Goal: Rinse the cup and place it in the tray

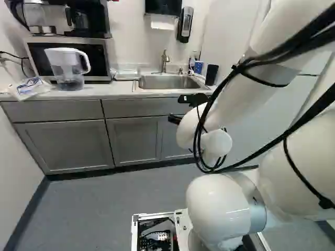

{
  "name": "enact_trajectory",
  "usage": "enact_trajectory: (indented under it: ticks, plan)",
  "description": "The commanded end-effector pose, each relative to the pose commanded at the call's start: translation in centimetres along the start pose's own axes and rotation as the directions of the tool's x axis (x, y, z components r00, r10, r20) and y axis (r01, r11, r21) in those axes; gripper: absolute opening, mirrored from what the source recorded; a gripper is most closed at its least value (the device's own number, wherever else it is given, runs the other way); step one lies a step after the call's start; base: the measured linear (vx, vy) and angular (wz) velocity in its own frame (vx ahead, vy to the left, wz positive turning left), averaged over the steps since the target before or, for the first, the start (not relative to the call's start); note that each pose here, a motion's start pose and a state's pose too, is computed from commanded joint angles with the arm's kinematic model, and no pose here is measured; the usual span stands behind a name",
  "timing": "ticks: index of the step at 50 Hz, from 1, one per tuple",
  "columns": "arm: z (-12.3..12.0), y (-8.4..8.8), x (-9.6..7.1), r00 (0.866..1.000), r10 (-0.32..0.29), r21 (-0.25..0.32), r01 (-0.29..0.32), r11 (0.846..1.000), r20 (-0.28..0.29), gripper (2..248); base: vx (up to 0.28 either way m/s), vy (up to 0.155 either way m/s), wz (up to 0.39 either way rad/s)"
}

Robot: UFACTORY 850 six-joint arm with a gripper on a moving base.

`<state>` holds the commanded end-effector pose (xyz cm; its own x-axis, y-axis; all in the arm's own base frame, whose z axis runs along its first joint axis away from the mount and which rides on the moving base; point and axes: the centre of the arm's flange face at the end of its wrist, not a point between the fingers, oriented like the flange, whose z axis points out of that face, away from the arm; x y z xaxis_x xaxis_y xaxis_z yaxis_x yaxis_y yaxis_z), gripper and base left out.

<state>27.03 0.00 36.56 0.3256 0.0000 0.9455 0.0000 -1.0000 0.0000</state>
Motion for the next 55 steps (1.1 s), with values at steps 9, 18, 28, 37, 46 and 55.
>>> enact_trajectory:
  ticks: [9,18,28,37,46,55]
  plan:
    - [0.0,0.0,0.0,1.0,0.0,0.0,0.0,1.0,0.0,247,0.0,0.0,0.0]
    - [0.0,0.0,0.0,1.0,0.0,0.0,0.0,1.0,0.0,247,0.0,0.0,0.0]
    - [0.0,0.0,0.0,1.0,0.0,0.0,0.0,1.0,0.0,247,0.0,0.0,0.0]
    - [0.0,0.0,0.0,1.0,0.0,0.0,0.0,1.0,0.0,247,0.0,0.0,0.0]
    - [0.4,0.0,0.8,1.0,0.0,0.0,0.0,1.0,-0.014,247,0.0,0.0,0.0]
    - [1.3,0.0,2.0,0.999,0.0,0.0,0.0,1.0,-0.034,247,0.0,0.0,0.0]
